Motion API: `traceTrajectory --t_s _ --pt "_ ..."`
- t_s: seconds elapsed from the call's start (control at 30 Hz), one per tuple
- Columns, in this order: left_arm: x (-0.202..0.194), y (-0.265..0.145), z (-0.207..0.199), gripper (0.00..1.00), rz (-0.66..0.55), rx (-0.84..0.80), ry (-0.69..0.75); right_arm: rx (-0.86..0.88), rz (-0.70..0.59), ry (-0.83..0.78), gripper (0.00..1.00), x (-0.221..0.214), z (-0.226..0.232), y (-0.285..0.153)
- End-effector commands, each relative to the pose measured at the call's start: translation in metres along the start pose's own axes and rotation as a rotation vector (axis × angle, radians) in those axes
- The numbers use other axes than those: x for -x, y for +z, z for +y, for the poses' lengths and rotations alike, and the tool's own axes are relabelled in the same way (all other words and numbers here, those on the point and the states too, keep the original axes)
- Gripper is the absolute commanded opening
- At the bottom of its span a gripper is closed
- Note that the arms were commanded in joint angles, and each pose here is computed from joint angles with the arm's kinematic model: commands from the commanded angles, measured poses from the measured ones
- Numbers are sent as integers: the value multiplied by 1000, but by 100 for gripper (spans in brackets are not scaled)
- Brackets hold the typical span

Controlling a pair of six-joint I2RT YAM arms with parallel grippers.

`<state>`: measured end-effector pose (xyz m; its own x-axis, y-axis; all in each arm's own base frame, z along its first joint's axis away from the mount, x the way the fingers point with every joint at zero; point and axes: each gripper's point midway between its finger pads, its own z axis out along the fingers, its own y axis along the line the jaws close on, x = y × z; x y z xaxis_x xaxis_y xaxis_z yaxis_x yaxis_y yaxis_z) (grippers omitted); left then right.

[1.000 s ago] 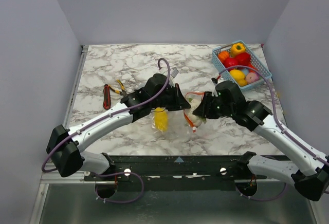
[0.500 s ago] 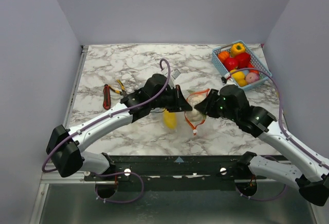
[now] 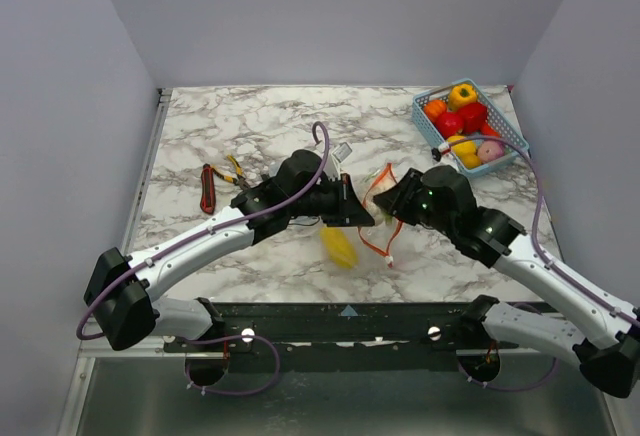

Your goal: Place the food in the zip-top bag and seal the zipper

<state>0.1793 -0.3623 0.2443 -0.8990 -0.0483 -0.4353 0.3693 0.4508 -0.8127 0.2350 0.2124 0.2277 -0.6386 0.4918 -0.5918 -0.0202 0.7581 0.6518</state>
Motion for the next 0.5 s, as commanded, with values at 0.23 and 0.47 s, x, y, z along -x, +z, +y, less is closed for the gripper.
traceTrajectory --t_s 0.23,0.47 --pt "4 -6 -39 0 20 -117 23 54 113 -137 45 -18 16 18" --pt "1 -7 -32 0 20 -90 25 -20 91 -218 75 -4 7 10"
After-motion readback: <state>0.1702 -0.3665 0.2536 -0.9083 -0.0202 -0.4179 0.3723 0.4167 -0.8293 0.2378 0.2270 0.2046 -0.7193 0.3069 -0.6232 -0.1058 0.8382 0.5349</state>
